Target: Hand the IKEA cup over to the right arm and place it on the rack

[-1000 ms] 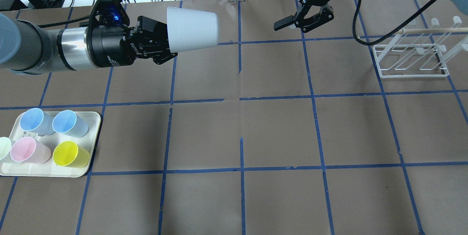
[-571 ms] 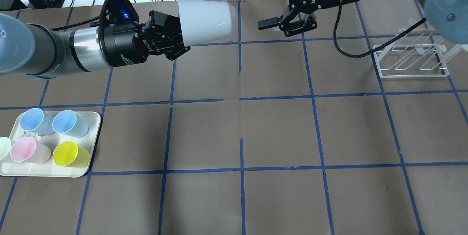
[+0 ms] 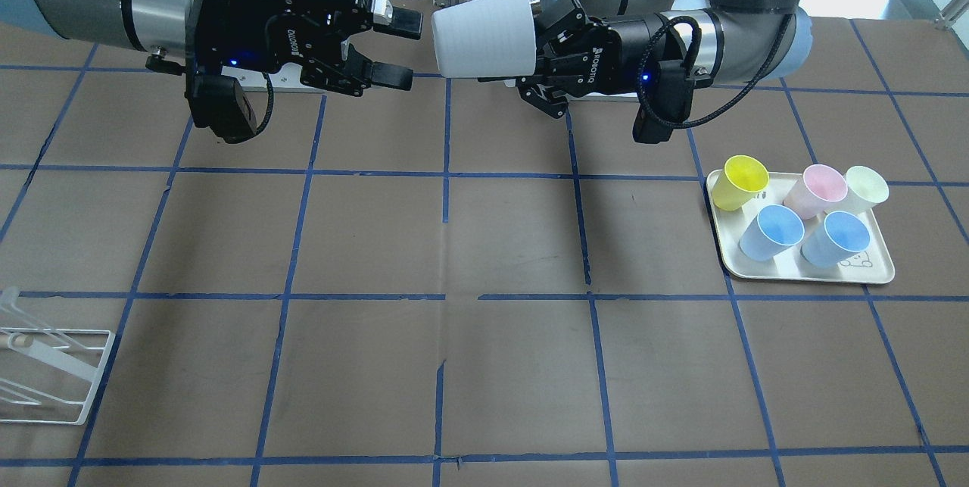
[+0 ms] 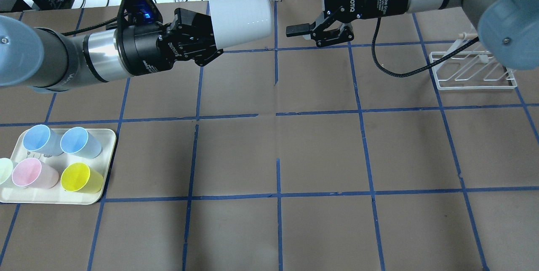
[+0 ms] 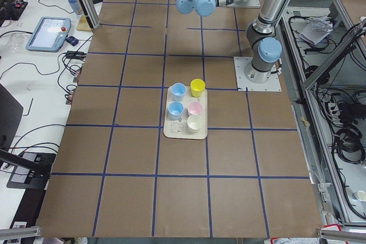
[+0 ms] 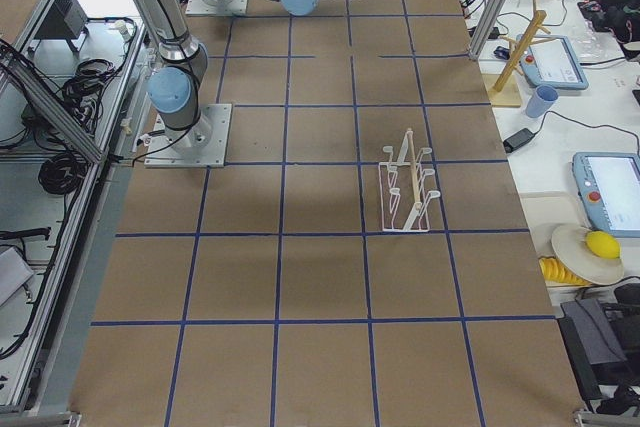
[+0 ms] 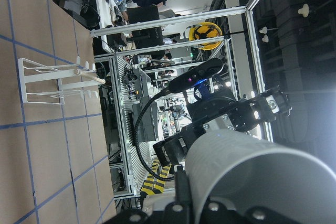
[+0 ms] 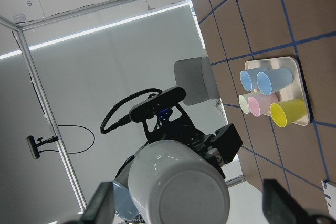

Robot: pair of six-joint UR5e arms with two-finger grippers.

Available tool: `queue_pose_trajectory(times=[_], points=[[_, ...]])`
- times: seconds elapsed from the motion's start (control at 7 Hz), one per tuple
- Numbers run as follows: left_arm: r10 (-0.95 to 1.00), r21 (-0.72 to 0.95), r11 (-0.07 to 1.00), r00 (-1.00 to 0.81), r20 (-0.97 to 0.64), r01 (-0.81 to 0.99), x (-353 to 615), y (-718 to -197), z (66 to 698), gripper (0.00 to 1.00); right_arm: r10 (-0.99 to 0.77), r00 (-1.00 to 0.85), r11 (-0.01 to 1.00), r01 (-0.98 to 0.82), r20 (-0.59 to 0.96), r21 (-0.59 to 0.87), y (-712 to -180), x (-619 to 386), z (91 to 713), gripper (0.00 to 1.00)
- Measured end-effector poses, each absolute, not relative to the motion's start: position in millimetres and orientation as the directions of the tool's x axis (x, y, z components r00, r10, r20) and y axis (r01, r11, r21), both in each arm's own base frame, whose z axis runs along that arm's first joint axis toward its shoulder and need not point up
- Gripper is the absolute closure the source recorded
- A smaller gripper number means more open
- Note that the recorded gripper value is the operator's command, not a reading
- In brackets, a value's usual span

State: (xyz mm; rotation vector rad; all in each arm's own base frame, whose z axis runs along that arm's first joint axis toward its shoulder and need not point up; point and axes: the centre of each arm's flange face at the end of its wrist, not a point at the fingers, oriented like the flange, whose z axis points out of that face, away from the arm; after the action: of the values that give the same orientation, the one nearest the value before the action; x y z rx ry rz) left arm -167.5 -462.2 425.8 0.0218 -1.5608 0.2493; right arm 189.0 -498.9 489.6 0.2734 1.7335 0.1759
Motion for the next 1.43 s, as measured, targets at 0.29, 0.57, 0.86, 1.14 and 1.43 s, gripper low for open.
queue_pose_trajectory(times=[0.29,0.57,0.86,1.14,1.43], points=[[0.146,-0.143,0.973,0.003,0.989,-0.180,-175.3,-461.5,427.3,1.00,0.276,-0.165,0.961,0.070,-0.947,0.268,-495.7,195.5,487.3,0.00],[0.147,-0.144,0.972,0.005,0.989,-0.184,-176.5,-462.1,427.0,1.00,0.272,-0.157,0.962,0.063,-0.950,0.265,-494.4,199.4,488.2,0.00],[0.154,-0.150,0.972,0.005,0.988,-0.183,-176.8,-461.8,428.2,1.00,0.269,-0.137,0.963,0.062,-0.953,0.263,-494.5,200.2,490.5,0.00],[0.157,-0.153,0.971,0.004,0.988,-0.182,-176.8,-461.4,429.1,1.00,0.270,-0.126,0.963,0.062,-0.955,0.264,-494.6,200.4,490.0,0.00],[0.157,-0.154,0.971,0.004,0.988,-0.181,-176.9,-461.2,429.2,1.00,0.273,-0.119,0.962,0.062,-0.955,0.267,-495.0,200.5,489.4,0.11]])
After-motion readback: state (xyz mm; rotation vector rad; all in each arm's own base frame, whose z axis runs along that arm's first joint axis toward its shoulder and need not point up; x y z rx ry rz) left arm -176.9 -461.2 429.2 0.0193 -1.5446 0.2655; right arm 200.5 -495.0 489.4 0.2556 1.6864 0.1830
